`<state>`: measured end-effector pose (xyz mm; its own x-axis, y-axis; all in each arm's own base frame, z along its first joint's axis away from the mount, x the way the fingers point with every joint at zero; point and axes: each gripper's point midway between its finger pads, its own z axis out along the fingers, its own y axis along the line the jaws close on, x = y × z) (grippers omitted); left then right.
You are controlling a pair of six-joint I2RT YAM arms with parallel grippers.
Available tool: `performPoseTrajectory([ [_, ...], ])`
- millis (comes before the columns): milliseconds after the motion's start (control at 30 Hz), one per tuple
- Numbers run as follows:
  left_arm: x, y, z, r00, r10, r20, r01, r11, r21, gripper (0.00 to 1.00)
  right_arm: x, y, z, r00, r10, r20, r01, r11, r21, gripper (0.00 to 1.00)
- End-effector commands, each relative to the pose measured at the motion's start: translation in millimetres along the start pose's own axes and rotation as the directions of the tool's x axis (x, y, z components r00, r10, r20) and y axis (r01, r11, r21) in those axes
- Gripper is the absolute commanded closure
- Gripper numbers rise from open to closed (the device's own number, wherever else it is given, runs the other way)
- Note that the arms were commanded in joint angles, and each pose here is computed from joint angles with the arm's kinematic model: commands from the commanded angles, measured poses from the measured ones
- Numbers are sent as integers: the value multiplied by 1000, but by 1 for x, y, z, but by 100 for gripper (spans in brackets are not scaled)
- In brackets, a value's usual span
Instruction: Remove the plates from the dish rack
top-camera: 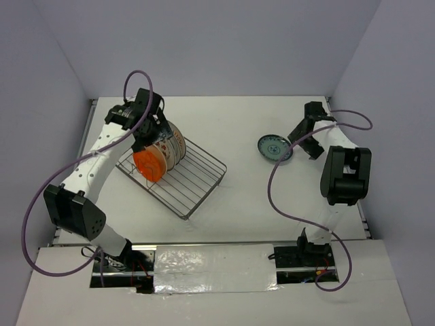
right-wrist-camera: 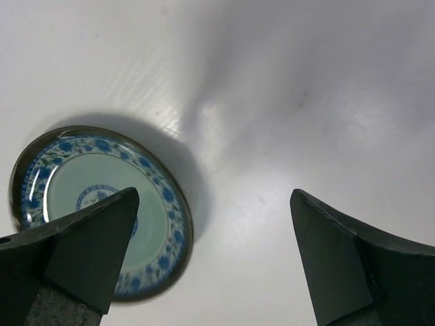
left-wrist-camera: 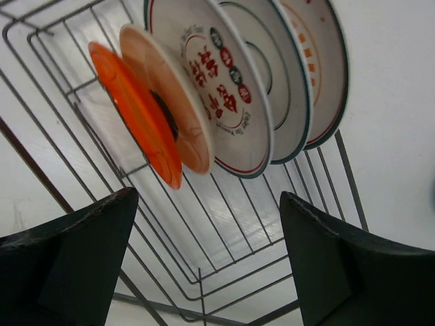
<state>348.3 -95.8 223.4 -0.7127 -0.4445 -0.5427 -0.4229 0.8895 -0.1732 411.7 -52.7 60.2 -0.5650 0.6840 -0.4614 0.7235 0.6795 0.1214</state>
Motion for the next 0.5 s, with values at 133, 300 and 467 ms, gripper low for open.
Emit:
performPoseTrajectory([
  [133, 2, 33, -6, 959, -263, 107, 275, 955, -116, 19, 3, -8, -109, 992, -14, 123, 25, 996, -86, 0],
  [300, 1, 38, 14, 957, -249, 147, 269, 954, -135, 38, 34, 21, -138, 981, -150, 122, 174, 961, -217, 0],
  [467, 1, 29, 37, 962, -225, 156, 241, 966, -97, 37, 63, 43, -159, 963, -243, 114, 267, 912, -311, 1],
])
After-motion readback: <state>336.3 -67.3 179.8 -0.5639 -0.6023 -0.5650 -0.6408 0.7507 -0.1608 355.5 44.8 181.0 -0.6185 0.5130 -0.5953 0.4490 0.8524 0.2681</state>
